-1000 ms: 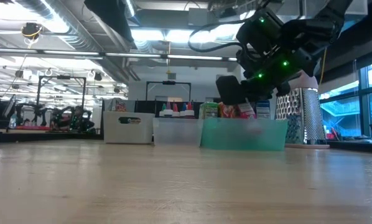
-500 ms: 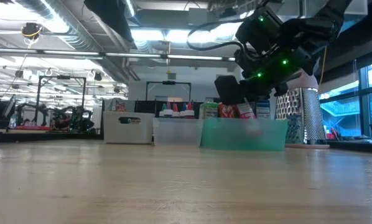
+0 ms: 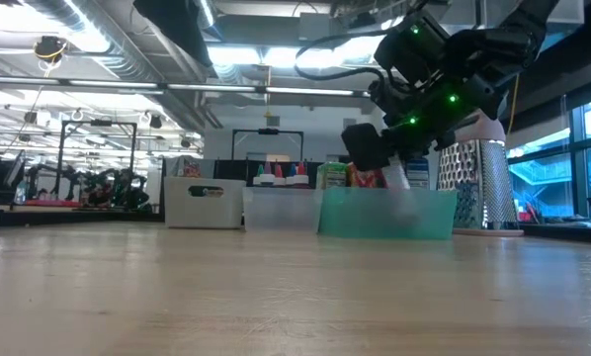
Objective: Pick & Place Kitchen Items
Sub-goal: Put the red cereal box into the green bin
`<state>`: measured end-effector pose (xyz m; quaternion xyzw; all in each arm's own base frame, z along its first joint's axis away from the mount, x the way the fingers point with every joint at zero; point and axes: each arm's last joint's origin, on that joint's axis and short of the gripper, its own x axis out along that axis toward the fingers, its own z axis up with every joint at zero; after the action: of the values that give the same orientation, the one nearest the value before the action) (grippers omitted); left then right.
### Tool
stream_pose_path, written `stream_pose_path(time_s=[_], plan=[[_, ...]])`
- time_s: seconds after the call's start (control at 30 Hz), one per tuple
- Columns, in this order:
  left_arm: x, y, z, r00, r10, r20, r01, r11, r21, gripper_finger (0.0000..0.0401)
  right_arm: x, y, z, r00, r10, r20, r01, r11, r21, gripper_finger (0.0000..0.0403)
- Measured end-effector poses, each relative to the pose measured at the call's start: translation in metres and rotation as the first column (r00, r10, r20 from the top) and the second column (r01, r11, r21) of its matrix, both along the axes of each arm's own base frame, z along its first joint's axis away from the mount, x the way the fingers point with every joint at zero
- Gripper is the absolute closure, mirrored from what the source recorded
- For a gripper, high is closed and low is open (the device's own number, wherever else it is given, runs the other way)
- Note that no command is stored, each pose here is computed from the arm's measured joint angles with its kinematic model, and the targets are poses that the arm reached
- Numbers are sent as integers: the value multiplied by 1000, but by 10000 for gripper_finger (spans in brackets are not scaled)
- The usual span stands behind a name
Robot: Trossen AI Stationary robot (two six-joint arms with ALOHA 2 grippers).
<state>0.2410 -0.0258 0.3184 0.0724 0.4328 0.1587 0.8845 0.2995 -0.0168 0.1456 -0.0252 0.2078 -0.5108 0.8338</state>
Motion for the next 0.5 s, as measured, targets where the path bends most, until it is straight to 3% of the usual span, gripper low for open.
stream_pose_path(time_s=[0.27,0.5], plan=[[0,0,0,1000,5,2,-5,1000,-7,150,0,0,1,1000,-23,5,23,1000,-20,117],[0,-1,-1,1000,-11,-3,11,999,-40,150,-4,8,15,995,-100,25,103,985,-140,105]])
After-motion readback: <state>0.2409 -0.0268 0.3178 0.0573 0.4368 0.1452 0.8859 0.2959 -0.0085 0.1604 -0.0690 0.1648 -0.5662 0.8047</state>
